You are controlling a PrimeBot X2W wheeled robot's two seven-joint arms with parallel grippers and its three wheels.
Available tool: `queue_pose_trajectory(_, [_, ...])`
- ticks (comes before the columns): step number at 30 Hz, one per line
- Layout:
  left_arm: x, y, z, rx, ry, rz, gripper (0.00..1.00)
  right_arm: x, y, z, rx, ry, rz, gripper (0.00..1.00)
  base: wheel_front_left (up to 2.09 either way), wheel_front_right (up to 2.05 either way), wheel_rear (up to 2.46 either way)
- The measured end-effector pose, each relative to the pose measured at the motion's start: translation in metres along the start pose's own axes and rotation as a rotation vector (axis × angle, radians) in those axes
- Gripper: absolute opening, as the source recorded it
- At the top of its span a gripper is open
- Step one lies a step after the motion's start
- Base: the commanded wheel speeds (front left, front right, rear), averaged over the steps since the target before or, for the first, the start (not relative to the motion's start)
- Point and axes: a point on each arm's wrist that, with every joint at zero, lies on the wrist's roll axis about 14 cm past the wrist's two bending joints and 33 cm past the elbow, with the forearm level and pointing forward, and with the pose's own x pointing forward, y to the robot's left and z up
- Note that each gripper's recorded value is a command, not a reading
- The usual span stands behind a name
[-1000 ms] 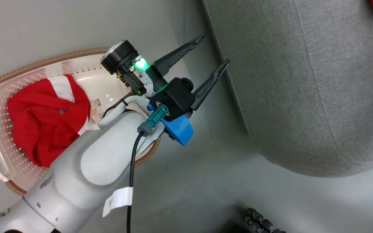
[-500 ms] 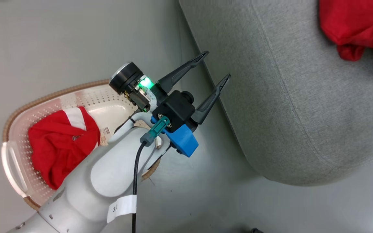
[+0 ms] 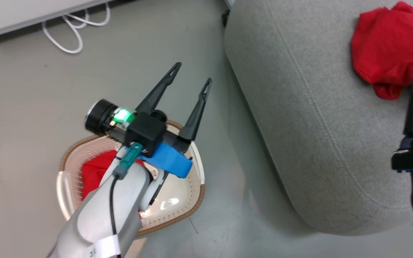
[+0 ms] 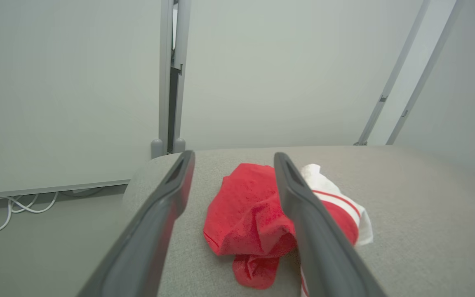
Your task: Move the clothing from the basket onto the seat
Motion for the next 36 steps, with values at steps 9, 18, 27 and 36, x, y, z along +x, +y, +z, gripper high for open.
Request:
queue_pose_trajectory(9, [-0.059, 0.058, 0.05, 0.071, -0.075, 0.28, 1.0, 0.001, 0.081, 0.044, 0.099, -0.121, 0.222, 1.0, 0.0, 0.0, 0.0])
queue_pose_trajectory(18, [-0.129, 0.092, 0.072, 0.097, -0.094, 0.51, 1.0, -0.017, 0.139, 0.071, 0.198, -0.169, 0.369, 1.0, 0.0, 0.0, 0.0])
queue_pose_trajectory(27, [-0.183, 0.099, 0.079, 0.111, -0.094, 0.632, 1.0, -0.046, 0.163, 0.065, 0.246, -0.13, 0.433, 1.0, 0.0, 0.0, 0.0])
queue_pose_trajectory(36, [-0.209, 0.091, 0.074, 0.099, -0.08, 0.662, 1.0, -0.067, 0.165, 0.053, 0.27, -0.082, 0.439, 1.0, 0.0, 0.0, 0.0])
